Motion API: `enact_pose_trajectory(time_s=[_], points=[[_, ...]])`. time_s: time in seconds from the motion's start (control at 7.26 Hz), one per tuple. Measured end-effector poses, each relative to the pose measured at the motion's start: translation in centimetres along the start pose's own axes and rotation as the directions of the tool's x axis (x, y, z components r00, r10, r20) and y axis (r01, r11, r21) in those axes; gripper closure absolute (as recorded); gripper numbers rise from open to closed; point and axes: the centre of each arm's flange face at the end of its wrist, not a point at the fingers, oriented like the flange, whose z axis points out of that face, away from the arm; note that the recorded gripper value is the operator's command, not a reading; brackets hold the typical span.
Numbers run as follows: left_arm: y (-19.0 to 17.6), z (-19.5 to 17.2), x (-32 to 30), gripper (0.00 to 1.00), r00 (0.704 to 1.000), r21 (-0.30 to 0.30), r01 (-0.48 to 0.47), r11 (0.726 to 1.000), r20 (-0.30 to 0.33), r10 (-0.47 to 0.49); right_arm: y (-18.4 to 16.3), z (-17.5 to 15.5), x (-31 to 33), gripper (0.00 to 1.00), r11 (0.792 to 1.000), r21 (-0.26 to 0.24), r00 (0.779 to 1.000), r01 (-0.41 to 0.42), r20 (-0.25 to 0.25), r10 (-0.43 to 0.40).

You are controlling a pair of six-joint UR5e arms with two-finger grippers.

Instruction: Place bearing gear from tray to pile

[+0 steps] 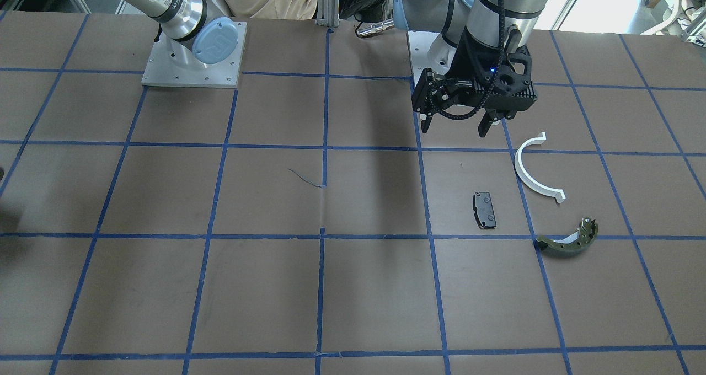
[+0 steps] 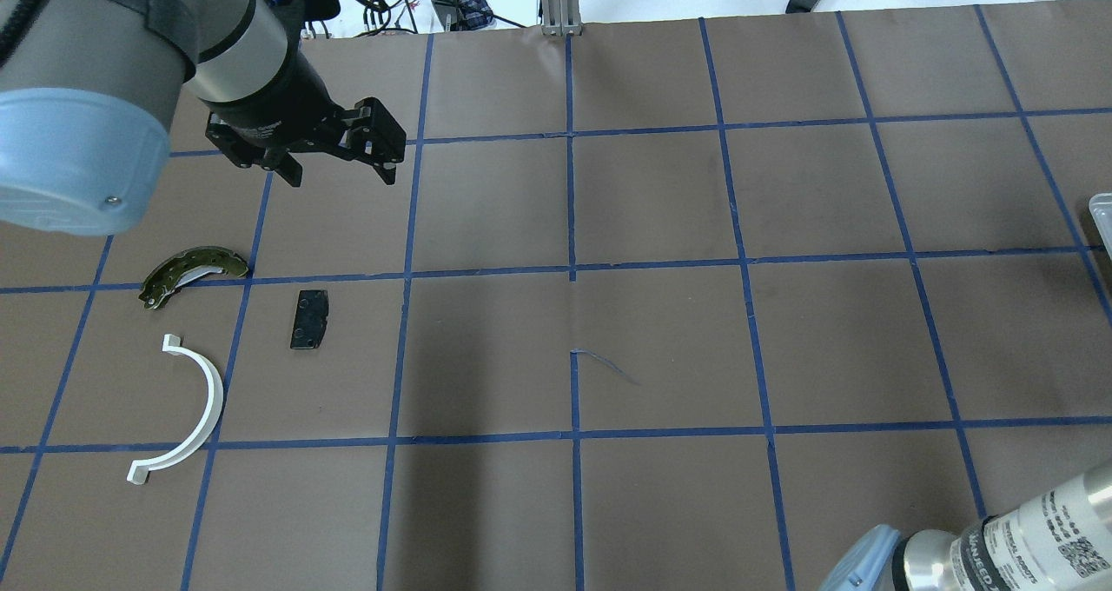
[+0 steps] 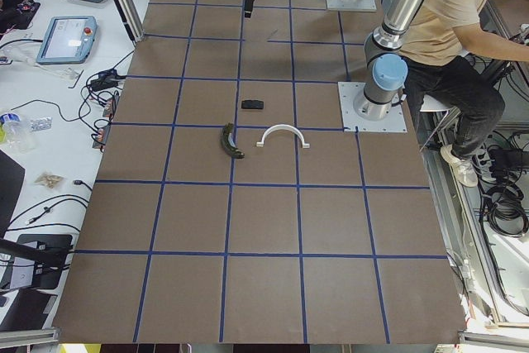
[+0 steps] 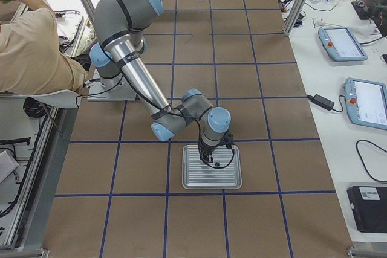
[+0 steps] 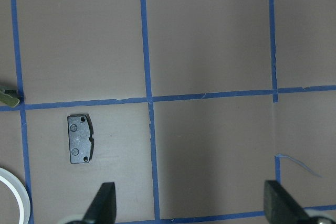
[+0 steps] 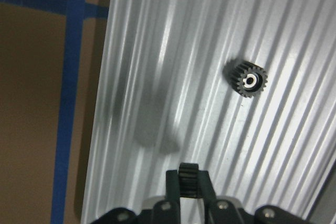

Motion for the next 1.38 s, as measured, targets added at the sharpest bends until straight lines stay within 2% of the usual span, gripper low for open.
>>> enact_pose_trajectory(time_s=[0.28,0.55,0.83,1.1,1.38], points=[[0.0,0.0,0.0,0.00,1.000,0.001,-0.001,1.000,0.000,0.001,-0.9,-3.8,-2.1,1.00,1.000,0.008,1.000,0.025,-0.011,-0.025],[0.0,0.0,0.0,0.00,1.000,0.000,0.000,1.000,0.000,0.000,-4.9,-7.0,-7.2,1.00,0.997,0.041,0.998,0.061,-0.013,-0.061],[0.0,0.0,0.0,0.00,1.000,0.000,0.000,1.000,0.000,0.000,-9.9,-8.7,-14.0,1.00,0.996,0.080,0.998,0.049,0.021,-0.051],[0.0,-0.1,0.0,0.00,1.000,0.001,-0.001,1.000,0.000,0.001,-14.7,-10.0,-23.3,1.00,0.996,0.090,0.998,-0.014,0.069,0.007],[0.0,0.0,0.0,0.00,1.000,0.001,-0.001,1.000,0.000,0.001,-17.6,-11.4,-32.5,1.00,0.993,0.087,0.989,-0.082,0.133,0.070]])
